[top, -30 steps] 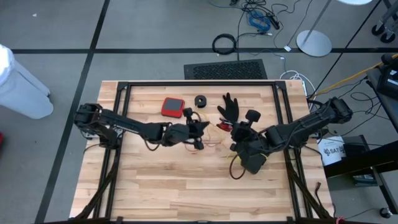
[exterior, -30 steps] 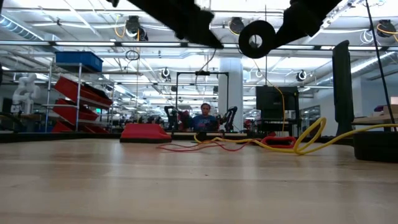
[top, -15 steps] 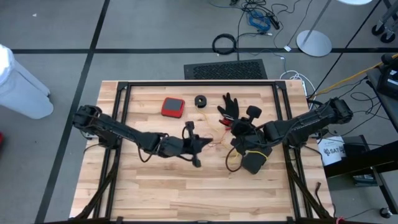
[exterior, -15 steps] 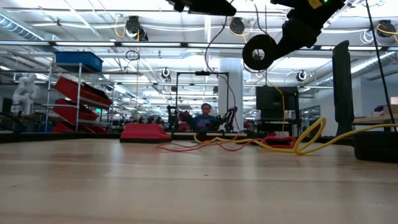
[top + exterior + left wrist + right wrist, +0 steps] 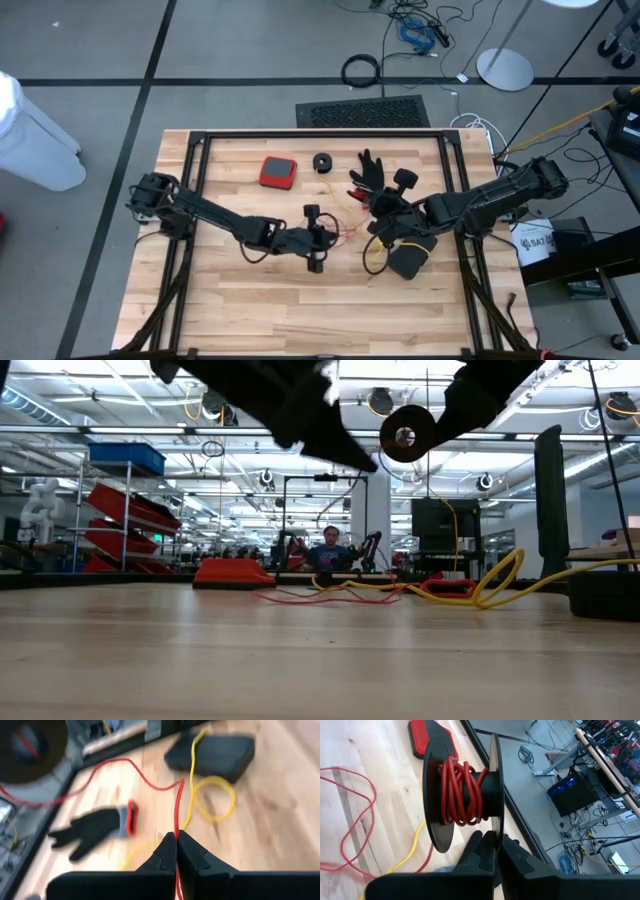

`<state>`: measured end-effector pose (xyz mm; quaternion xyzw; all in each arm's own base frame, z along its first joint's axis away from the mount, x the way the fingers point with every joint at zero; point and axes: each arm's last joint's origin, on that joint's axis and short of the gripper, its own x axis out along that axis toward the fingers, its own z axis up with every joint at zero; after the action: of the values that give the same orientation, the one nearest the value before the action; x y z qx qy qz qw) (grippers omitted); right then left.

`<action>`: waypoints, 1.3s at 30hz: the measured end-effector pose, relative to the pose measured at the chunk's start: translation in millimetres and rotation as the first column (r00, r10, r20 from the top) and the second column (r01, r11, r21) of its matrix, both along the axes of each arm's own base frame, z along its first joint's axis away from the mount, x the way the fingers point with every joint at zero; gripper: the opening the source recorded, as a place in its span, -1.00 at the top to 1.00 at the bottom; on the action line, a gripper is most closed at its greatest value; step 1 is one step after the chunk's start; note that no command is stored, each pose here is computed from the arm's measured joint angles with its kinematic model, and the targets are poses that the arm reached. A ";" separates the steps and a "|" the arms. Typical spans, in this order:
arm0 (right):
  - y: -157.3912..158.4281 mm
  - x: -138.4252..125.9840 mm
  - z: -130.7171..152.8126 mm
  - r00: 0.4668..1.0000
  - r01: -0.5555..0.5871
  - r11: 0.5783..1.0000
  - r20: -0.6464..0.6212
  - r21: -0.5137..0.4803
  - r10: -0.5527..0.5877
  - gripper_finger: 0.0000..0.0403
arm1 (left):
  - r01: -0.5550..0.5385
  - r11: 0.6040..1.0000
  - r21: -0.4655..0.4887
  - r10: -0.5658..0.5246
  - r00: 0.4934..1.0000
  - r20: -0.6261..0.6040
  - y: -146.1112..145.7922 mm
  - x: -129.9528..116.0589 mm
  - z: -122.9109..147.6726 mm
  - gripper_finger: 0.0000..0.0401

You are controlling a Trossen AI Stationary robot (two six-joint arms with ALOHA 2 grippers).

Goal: Coil cords
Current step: Uncoil the red wire from the spool

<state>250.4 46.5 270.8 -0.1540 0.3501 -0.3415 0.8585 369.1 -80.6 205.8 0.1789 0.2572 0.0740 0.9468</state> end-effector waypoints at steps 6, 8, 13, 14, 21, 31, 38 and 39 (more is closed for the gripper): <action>-1.5 -5.6 7.7 1.000 -0.004 1.000 0.027 0.005 0.003 1.00 | -0.098 0.995 -0.008 0.095 0.983 -0.155 16.9 -6.2 -15.6 0.99; -2.3 -8.4 11.5 0.999 -0.004 1.000 0.043 0.009 0.003 1.00 | -0.135 0.991 0.001 0.132 0.972 -0.196 21.2 -9.1 -19.1 0.98; -3.8 -14.4 19.0 0.997 -0.006 1.000 0.073 0.015 0.005 1.00 | -0.183 0.983 0.002 0.177 0.953 -0.246 26.4 -13.2 -23.5 0.79; -3.5 -15.4 20.1 0.997 -0.010 1.000 0.076 0.016 0.008 1.00 | -0.183 0.983 0.002 0.178 0.953 -0.245 26.4 -13.2 -23.5 0.71; -3.5 -19.4 22.6 0.997 -0.016 1.000 0.075 0.015 0.015 1.00 | -0.155 0.981 -0.117 0.135 0.977 -0.166 22.2 -6.8 -18.0 0.14; -2.8 -20.1 22.0 0.998 -0.022 1.000 0.066 0.017 0.021 1.00 | -0.015 0.985 -0.172 0.008 0.999 -0.044 0.4 -2.5 -6.1 -0.15; 4.7 -18.5 24.3 0.994 -0.061 0.998 0.094 0.016 0.059 1.00 | -0.175 0.978 -0.112 0.194 0.963 0.188 11.8 6.3 14.9 -0.15; 6.5 -18.1 25.0 0.993 -0.073 0.997 0.099 0.014 0.072 1.00 | -0.188 0.973 -0.135 0.215 0.951 0.222 16.3 8.2 18.1 -0.15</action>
<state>232.3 53.1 295.8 -0.1422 0.3045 -0.3143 0.8879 377.3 -64.3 223.9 0.0881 0.1639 0.1766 0.9665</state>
